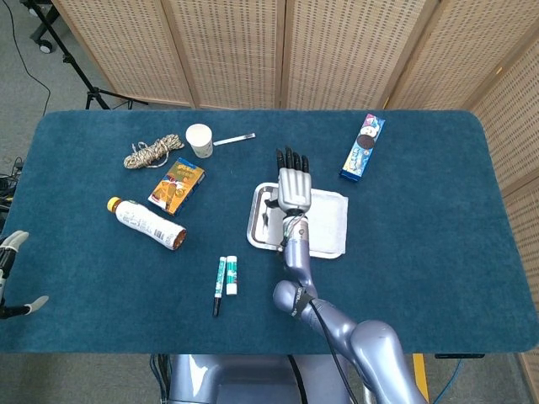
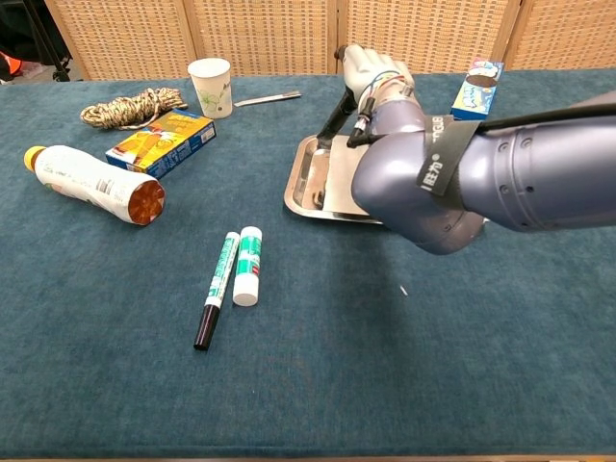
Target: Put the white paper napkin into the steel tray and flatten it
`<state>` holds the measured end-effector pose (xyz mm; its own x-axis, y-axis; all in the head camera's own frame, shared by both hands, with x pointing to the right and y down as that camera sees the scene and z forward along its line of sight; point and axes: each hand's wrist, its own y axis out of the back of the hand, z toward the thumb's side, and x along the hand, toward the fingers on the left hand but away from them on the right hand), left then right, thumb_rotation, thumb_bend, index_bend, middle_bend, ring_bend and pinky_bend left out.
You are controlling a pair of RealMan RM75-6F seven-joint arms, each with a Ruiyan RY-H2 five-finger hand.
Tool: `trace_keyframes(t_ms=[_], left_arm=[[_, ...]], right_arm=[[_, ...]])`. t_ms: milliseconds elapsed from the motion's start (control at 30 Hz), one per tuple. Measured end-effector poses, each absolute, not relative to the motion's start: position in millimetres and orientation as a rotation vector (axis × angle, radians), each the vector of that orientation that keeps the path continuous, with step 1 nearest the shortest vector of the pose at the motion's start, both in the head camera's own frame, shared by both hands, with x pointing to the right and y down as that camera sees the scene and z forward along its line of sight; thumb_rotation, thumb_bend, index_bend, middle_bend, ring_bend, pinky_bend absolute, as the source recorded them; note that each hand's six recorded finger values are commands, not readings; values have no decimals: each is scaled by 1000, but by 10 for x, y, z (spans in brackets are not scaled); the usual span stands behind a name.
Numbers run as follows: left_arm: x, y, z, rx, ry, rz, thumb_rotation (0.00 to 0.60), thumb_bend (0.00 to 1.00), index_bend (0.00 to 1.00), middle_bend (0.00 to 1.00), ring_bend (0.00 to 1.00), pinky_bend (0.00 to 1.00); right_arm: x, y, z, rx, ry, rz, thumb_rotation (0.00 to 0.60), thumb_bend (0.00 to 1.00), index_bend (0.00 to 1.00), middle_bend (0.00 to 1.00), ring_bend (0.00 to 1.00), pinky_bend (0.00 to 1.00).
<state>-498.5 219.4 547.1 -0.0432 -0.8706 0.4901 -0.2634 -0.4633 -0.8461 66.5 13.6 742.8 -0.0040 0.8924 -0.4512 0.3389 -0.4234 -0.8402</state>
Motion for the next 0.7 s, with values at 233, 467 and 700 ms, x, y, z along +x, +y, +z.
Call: trace_keyframes(t_ms=[233,467,700], left_arm=[[-4940,2224,5465,-1730,1180,-1523,600,0,0,0,0,0],[-4901,2255,5454,-1734,1166,-1511,600,0,0,0,0,0],[-4839,2294,5460,-1738,1138,-1500,600,0,0,0,0,0]], right_arm=[[644,110,7309,-1835,-1247,1362,600,0,25,0,0,0],[811,133,7096,-1932,-1179,1295,600,1,24,0,0,0],[1311,205,6854,-1949,-1066,1297,600,87,68,0,0,0]])
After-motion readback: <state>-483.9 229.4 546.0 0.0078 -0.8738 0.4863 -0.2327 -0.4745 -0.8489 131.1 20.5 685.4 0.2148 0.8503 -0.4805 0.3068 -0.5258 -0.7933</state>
